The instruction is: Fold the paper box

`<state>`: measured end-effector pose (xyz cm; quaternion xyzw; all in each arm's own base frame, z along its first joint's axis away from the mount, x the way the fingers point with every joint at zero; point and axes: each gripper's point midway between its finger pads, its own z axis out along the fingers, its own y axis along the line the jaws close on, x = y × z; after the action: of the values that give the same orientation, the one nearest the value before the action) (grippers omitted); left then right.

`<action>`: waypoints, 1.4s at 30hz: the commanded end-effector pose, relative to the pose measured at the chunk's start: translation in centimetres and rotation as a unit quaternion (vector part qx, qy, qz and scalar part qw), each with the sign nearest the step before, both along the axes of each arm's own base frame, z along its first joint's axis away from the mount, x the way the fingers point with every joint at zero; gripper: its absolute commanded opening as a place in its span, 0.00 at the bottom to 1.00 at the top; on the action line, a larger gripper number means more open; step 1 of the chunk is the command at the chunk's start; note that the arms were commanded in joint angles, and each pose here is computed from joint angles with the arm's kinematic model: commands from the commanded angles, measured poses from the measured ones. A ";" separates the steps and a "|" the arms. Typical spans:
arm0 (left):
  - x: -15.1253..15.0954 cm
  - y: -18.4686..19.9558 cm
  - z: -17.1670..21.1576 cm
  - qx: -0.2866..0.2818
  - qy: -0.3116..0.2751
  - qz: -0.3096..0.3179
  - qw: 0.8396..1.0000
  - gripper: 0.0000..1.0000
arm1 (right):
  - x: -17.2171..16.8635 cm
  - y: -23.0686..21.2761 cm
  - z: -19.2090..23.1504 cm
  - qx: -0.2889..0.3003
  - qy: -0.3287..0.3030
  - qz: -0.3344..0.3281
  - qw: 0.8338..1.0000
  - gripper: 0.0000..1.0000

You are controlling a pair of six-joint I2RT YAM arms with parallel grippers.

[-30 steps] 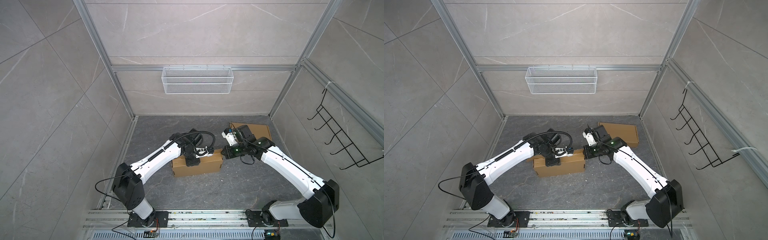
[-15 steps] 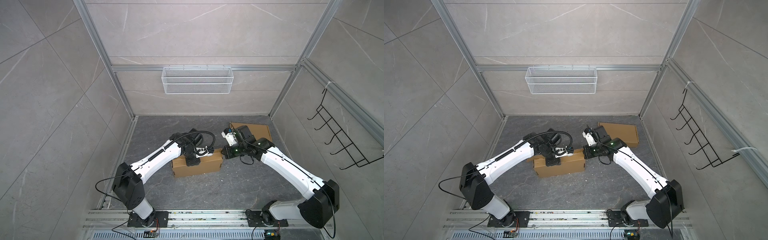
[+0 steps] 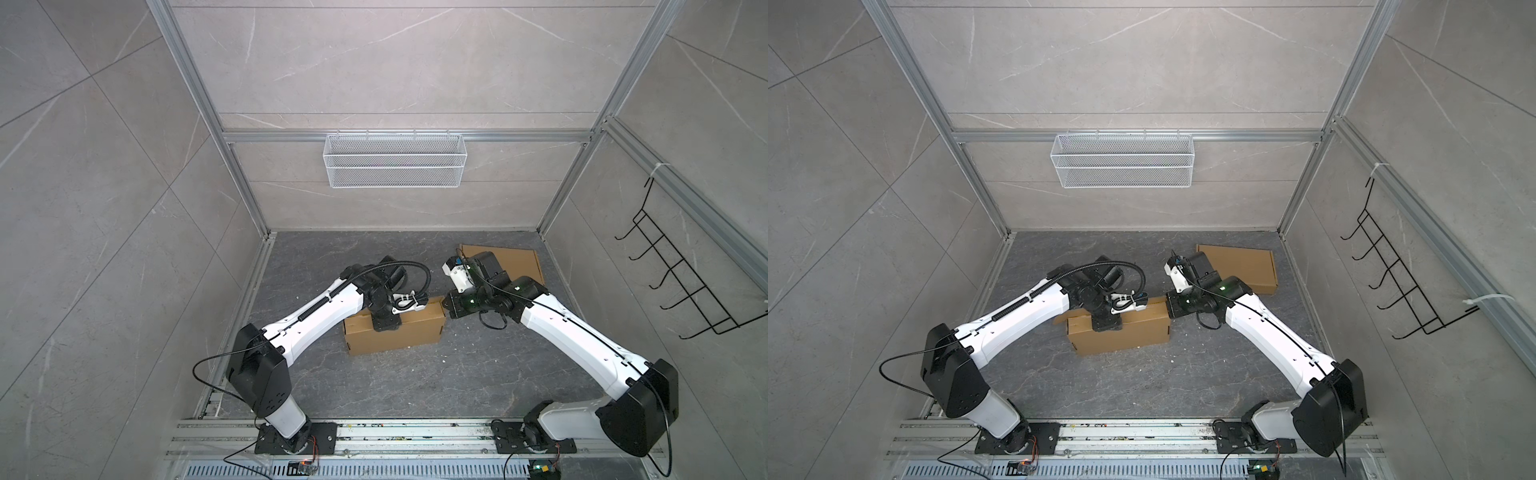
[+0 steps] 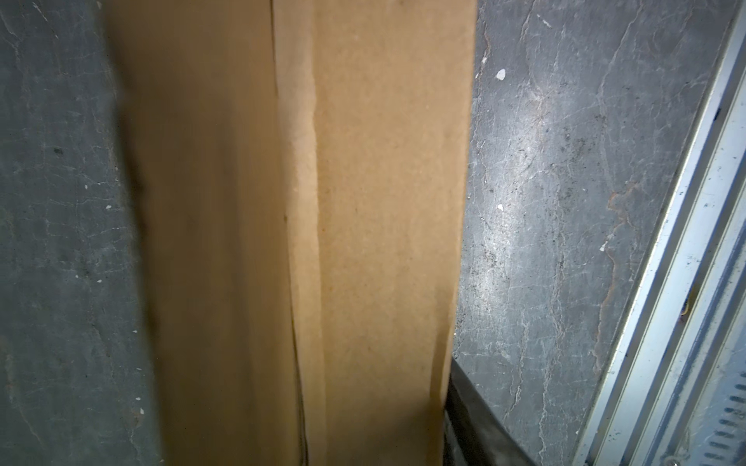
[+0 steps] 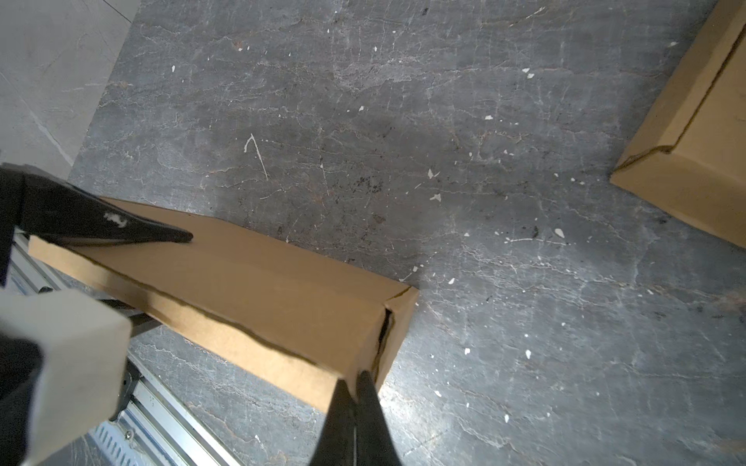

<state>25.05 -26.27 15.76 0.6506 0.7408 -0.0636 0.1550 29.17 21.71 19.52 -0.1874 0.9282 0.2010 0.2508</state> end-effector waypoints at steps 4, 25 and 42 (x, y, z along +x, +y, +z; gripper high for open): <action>0.9 0.0 0.2 0.006 -0.020 0.005 1.000 0.60 | -1.3 -0.9 -2.9 -0.045 0.044 0.005 0.998 0.00; 0.3 0.7 6.0 -0.074 -0.056 0.073 0.993 0.71 | -1.3 -0.6 -3.1 -0.045 0.047 0.007 0.998 0.00; -1.2 12.0 8.0 -0.239 0.054 0.433 0.868 0.63 | -1.2 -0.4 -3.3 -0.046 0.050 0.012 0.998 0.00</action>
<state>24.47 -14.41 23.41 0.2651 0.9100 -0.1488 0.2820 29.55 21.85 18.54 -0.1891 0.9320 0.1908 0.2434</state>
